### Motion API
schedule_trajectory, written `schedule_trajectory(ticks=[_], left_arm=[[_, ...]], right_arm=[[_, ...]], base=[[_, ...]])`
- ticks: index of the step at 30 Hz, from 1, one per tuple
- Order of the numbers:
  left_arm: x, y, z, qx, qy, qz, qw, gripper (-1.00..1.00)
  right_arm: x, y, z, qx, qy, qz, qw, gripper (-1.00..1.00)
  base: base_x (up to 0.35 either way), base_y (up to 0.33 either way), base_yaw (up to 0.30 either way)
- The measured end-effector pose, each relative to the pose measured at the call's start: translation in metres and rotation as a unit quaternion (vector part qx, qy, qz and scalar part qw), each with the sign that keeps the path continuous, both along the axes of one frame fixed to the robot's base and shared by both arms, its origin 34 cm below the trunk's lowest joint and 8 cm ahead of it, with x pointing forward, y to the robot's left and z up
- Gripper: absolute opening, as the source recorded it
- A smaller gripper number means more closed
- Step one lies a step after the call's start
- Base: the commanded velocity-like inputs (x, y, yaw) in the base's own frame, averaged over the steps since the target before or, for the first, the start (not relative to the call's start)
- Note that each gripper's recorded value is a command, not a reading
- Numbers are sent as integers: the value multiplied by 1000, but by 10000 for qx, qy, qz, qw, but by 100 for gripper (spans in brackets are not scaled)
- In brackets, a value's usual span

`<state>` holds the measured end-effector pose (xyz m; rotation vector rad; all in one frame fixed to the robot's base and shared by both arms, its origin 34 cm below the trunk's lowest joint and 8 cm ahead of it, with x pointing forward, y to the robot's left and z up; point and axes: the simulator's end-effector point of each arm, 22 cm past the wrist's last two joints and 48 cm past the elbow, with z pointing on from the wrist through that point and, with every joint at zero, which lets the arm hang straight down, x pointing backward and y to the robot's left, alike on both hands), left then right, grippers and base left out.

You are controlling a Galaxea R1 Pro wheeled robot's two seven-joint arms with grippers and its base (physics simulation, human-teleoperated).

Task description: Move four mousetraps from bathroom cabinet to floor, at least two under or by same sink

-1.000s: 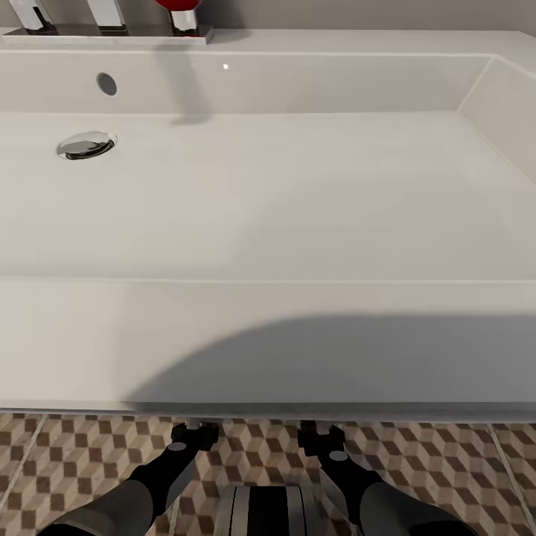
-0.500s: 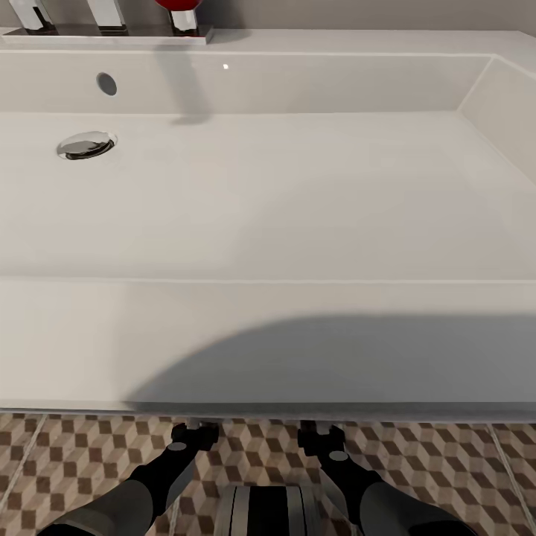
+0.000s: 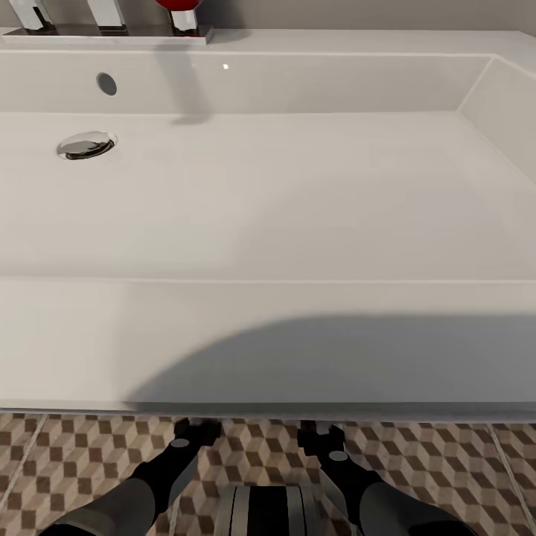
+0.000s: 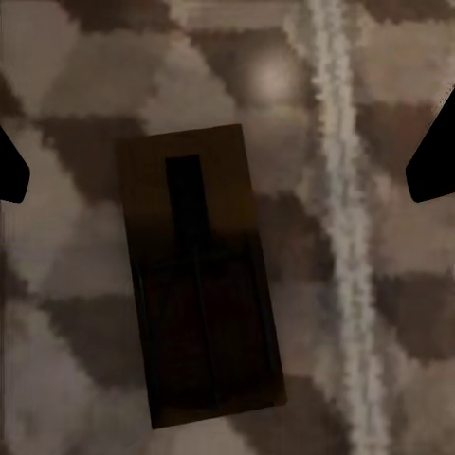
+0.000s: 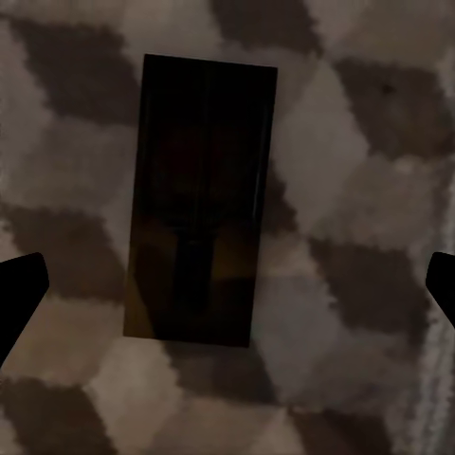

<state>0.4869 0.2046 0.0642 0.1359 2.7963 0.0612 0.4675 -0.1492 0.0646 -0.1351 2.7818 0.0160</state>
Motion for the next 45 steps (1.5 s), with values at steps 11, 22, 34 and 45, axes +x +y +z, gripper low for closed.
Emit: schedule_trajectory(ticks=[11, 22, 34, 45], left_arm=[[6, 3, 3, 197, -53, 107, 9997, 100], [5, 0, 4, 343, -53, 198, 9992, 100], [5, -1, 4, 329, -48, 190, 9993, 100], [5, -1, 4, 329, -48, 192, 9993, 100]], right_arm=[[0, 0, 0, -2, -3, -1, 10000, 100], [8, 0, 2, 8, -88, -16, 10000, 100], [10, 0, 2, 10, -104, -17, 9999, 100], [10, 1, 3, 12, -105, -17, 9999, 100]], base=[[-144, 0, 0], [-327, 0, 0], [-342, 0, 0], [-344, 0, 0]])
